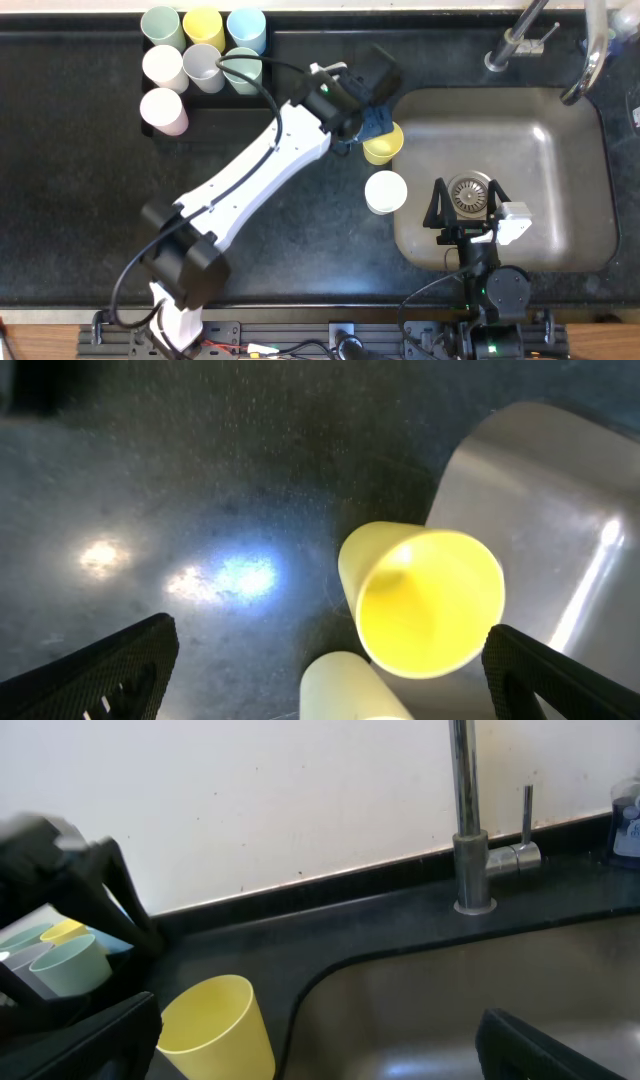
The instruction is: Store Cups
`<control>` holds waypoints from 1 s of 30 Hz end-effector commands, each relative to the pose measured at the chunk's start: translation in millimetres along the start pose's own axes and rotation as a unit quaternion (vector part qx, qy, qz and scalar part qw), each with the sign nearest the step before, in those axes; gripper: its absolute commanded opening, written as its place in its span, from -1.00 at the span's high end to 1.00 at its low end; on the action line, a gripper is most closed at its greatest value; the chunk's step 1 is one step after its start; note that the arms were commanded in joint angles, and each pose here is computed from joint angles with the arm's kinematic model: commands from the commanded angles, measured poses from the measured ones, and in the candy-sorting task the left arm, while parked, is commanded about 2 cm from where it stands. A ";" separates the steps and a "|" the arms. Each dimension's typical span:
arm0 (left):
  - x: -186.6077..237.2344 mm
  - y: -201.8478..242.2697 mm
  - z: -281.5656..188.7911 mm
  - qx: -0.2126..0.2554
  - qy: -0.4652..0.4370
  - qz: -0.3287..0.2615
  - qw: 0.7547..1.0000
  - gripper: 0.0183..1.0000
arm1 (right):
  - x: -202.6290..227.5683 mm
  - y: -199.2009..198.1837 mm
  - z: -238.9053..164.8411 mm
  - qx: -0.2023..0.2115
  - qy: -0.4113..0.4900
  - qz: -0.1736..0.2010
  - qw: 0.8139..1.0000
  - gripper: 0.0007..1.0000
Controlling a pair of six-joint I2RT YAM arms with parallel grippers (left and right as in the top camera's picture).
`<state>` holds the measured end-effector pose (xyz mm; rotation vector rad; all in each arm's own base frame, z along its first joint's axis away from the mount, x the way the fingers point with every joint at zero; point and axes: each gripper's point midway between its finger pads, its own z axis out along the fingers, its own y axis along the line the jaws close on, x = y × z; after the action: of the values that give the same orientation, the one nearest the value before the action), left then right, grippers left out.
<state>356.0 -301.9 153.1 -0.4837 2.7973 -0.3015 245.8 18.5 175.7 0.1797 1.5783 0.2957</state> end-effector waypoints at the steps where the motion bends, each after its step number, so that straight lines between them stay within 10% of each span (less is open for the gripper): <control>1: 26.1 -17.9 24.9 0.030 0.086 -0.015 0.996 -1.00 | 3.6 -0.7 0.4 -0.001 0.001 0.002 1.000 -1.00; 17: 34.9 -5.6 52.3 0.002 0.127 -0.027 0.992 -0.83 | 3.6 -0.7 0.4 -0.001 0.001 0.002 1.000 -0.99; 21: 31.2 -2.0 56.2 -0.003 0.127 -0.032 0.991 -0.40 | 3.7 -0.7 0.4 -0.001 0.001 0.002 1.000 -1.00; 26: 28.0 -3.7 58.7 0.000 0.120 -0.032 0.992 0.94 | 3.6 -0.7 0.4 -0.001 0.001 0.002 1.000 -1.00; 30: 21.7 -7.0 59.7 0.007 0.106 -0.034 0.994 0.96 | 3.5 -0.7 0.4 -0.001 0.001 0.002 1.000 -1.00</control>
<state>348.7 -324.7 95.4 -0.5696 3.0081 -0.4145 245.8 18.5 175.6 0.1804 1.5786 0.2962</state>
